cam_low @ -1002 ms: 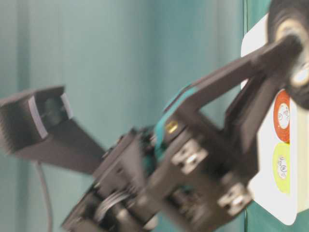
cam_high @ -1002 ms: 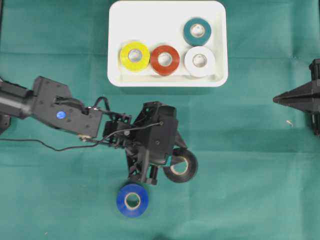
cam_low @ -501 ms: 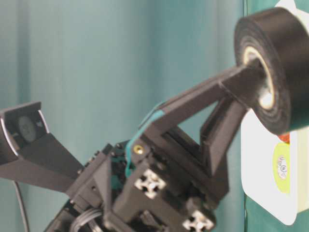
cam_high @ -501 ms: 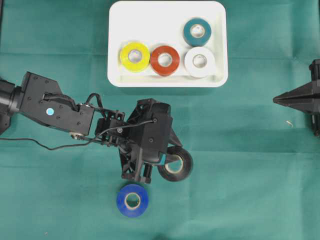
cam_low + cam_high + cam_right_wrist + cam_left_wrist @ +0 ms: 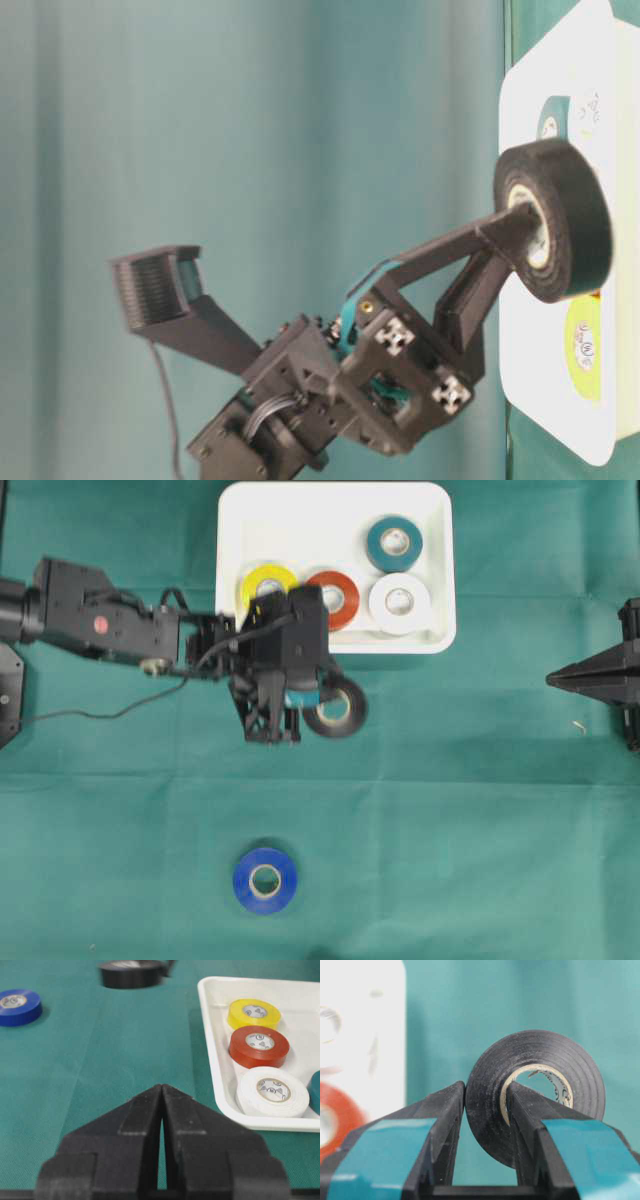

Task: Put the tape into the white case with the left arm.
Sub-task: 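Carry the black roll into the tray behind the red roll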

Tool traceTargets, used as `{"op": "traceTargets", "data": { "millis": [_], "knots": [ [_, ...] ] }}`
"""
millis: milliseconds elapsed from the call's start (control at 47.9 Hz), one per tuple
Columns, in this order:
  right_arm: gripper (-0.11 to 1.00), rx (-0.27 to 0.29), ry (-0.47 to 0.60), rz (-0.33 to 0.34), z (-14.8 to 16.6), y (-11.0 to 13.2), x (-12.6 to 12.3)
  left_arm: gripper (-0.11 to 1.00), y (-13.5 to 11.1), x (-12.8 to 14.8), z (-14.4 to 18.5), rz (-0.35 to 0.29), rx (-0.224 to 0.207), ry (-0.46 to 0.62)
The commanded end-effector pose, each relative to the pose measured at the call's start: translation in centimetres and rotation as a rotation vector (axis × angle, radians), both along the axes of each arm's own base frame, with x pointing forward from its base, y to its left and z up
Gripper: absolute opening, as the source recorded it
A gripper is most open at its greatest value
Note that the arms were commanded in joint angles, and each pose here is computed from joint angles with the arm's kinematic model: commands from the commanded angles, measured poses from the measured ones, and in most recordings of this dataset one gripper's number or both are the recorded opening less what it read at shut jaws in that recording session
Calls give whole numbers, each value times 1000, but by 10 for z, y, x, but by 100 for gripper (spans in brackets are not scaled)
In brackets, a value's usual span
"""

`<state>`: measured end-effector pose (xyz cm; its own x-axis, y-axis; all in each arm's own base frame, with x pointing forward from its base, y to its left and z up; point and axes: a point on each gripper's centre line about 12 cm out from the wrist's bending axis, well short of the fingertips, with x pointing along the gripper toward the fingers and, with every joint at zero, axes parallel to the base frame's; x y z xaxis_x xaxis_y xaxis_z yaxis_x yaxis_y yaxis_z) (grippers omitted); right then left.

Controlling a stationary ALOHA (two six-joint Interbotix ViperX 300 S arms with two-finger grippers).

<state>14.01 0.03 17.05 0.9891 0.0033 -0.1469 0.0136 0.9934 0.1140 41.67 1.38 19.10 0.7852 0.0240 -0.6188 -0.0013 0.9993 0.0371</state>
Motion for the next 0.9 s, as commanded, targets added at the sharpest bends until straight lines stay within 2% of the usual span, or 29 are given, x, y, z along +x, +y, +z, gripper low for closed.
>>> {"op": "traceTargets", "data": {
  "millis": [0, 167, 376, 605, 877],
  "knots": [
    [-9, 0, -15, -1, 6, 0, 2, 26, 15, 0, 13, 19, 24, -39],
    [-9, 0, -12, -1, 5, 0, 2, 26, 39, -5, 3, 31, 83, -14],
    [-9, -1, -17, -1, 7, 0, 3, 26, 67, -8, -4, 59, 146, -42],
    [-9, 0, -17, -1, 7, 0, 3, 26, 94, -9, -12, 67, 234, -54],
    [-9, -1, -14, -1, 6, 0, 2, 26, 137, -13, -24, 145, 276, -60]
  ]
}}
